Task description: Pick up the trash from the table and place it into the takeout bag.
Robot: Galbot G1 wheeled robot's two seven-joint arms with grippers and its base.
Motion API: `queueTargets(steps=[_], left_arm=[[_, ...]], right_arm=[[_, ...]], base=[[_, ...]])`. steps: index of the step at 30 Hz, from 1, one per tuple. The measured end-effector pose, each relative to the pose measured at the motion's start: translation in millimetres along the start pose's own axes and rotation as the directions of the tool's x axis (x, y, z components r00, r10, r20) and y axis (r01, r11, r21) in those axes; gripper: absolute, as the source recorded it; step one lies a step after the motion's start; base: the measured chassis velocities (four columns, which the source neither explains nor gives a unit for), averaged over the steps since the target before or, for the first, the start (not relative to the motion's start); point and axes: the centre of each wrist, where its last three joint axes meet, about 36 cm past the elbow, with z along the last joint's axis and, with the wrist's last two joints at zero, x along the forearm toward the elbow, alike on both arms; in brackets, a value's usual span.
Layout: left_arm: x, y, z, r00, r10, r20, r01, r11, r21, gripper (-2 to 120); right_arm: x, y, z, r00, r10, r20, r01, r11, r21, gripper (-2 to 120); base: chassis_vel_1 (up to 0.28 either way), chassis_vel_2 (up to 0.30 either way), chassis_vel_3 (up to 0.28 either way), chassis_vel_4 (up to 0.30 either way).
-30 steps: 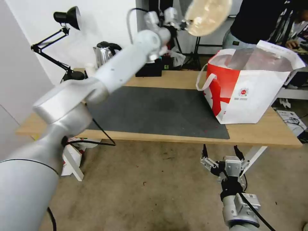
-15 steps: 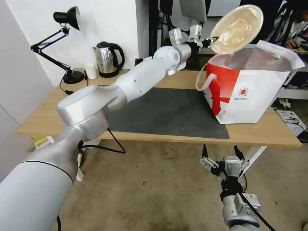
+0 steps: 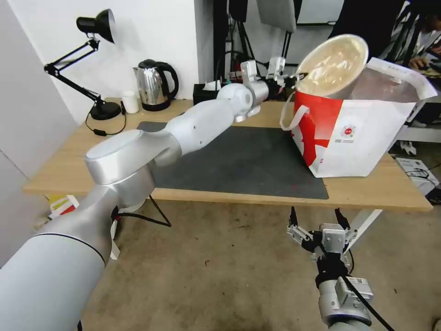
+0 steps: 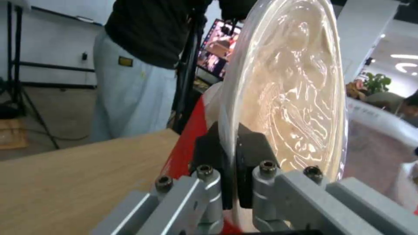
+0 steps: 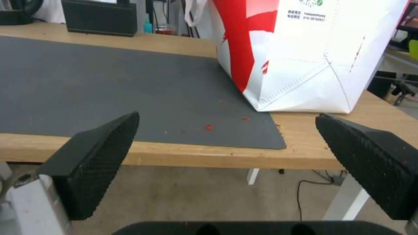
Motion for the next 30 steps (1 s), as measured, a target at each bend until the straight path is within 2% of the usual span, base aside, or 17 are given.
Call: queueTargets(steps=[11, 21, 25, 26, 29, 30], left_arm=[[2, 5.1, 13.4, 1.0, -0.003, -0.016, 0.003, 1.0, 0.002, 1], [1, 0.9, 14.5, 1.0, 0.013, -0.017, -0.013, 1.0, 0.002, 2], [-1, -6.1, 12.5, 0.998, 0.037, -0.043, -0.037, 0.999, 0.0, 19], [-1, -6.1, 12.5, 0.998, 0.037, -0.043, -0.037, 0.999, 0.0, 19], [-3, -11.4, 10.0, 0.997, 0.051, -0.051, -0.052, 0.999, -0.005, 33], [-3, -11.4, 10.0, 0.997, 0.051, -0.051, -0.052, 0.999, -0.005, 33]], right_arm=[[0, 0, 0, 1.0, 0.0, 0.0, 0.0, 1.0, 0.0, 100], [0, 0, 0, 1.0, 0.0, 0.0, 0.0, 1.0, 0.0, 100], [0, 0, 0, 1.0, 0.0, 0.0, 0.0, 1.0, 0.0, 100], [0, 0, 0, 1.0, 0.0, 0.0, 0.0, 1.0, 0.0, 100], [0, 0, 0, 1.0, 0.0, 0.0, 0.0, 1.0, 0.0, 100], [0, 0, 0, 1.0, 0.0, 0.0, 0.0, 1.0, 0.0, 100]], base=[[0.0, 0.0, 0.0, 0.0], [0.0, 0.0, 0.0, 0.0], [0.0, 0.0, 0.0, 0.0], [0.0, 0.0, 0.0, 0.0], [0.0, 0.0, 0.0, 0.0], [0.0, 0.0, 0.0, 0.0]])
